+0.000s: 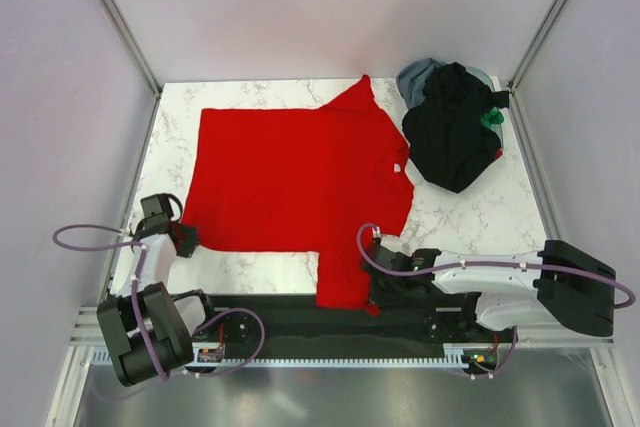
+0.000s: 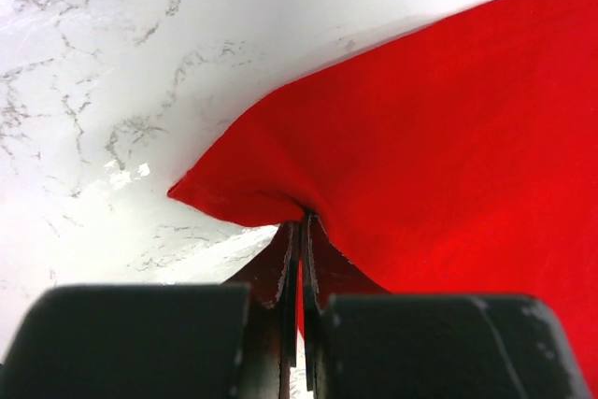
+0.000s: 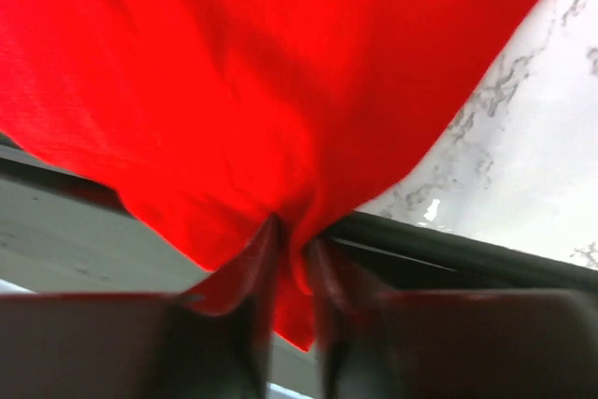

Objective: Fold and stack the t-shirts
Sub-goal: Fold the tshirt

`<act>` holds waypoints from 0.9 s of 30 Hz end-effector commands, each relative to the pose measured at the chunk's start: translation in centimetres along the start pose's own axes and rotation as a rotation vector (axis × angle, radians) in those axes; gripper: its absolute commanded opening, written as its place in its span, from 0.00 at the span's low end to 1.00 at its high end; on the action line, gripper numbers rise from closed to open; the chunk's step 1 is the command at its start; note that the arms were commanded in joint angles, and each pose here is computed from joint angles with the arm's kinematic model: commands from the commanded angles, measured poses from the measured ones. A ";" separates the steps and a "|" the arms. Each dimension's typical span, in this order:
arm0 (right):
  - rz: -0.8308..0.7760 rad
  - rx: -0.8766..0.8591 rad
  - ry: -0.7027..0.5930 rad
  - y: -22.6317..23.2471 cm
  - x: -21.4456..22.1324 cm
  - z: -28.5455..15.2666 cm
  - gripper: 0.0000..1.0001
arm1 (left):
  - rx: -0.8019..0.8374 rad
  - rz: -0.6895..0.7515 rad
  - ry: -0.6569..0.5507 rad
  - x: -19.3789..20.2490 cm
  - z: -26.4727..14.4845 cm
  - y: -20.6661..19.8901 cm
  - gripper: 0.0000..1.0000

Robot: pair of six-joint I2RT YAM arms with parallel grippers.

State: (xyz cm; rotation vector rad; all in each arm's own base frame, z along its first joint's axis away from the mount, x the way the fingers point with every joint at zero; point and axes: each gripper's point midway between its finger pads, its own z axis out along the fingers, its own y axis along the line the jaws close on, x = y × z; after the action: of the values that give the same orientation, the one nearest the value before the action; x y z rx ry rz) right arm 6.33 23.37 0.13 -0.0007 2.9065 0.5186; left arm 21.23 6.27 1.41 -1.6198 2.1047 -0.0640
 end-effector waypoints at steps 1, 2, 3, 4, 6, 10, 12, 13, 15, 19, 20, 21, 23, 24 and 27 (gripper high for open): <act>0.017 -0.017 -0.054 0.9 -1.1 -1.2 0.13 | -0.009 0.056 0.014 0.2 0.1 0.7 0.02; 0.012 -0.024 -0.065 1.6 -1.6 -1.9 0.10 | 0.019 0.060 0.038 0.5 -0.2 0.1 0.02; 0.008 -0.020 -0.070 1.8 -1.8 -2.4 0.07 | 0.047 0.069 0.043 0.4 -0.8 -0.6 0.02; 0.000 0.000 -0.063 1.5 -1.7 -3.0 0.00 | 0.060 0.072 0.052 0.4 -1.1 -0.9 0.02; -0.016 -0.024 -0.095 3.0 -2.6 -4.5 0.00 | 0.094 0.080 0.080 0.5 -2.0 -1.9 0.02; -0.043 0.003 -0.206 4.2 -5.5 -8.0 0.00 | 0.160 0.100 0.064 -1.3 -4.8 -4.6 0.02; -0.073 0.010 -0.281 5.2 -8.0 -9.6 0.00 | 0.218 0.123 0.063 -2.0 -6.1 -6.3 0.02; -0.064 0.044 -0.290 4.6 -9.2 -9.6 0.00 | 0.240 0.137 0.074 -2.0 -6.4 -6.9 0.02; -0.055 0.038 -0.314 5.0 -11.2 -10.4 0.00 | 0.290 0.178 0.092 -2.3 -7.4 -8.3 0.02; -0.082 0.096 -0.376 4.3 -16.8 -11.4 0.00 | 0.263 0.244 0.121 -2.9 -7.1 -9.0 0.02; -0.089 0.081 -0.401 5.2 -18.3 -12.2 0.00 | 0.246 0.256 0.155 -2.5 -6.6 -8.9 0.02; -0.097 0.087 -0.406 5.4 -19.1 -12.4 0.00 | 0.252 0.274 0.156 -2.9 -6.7 -9.4 0.02; -0.114 0.100 -0.417 5.8 -21.5 -12.5 0.00 | 0.257 0.293 0.178 -2.9 -6.4 -9.9 0.02; -0.115 0.103 -0.422 6.0 -22.3 -12.6 0.00 | 0.249 0.312 0.190 -3.1 -6.0 -10.2 0.02; -0.125 0.123 -0.431 6.1 -25.0 -12.7 0.00 | 0.223 0.344 0.200 -3.5 -5.2 -10.6 0.02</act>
State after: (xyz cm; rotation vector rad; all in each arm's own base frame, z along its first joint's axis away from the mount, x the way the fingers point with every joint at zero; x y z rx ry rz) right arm 26.07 24.21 16.50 0.0403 2.5391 0.3066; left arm 28.38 4.90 9.67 -1.2682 2.3472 -0.3434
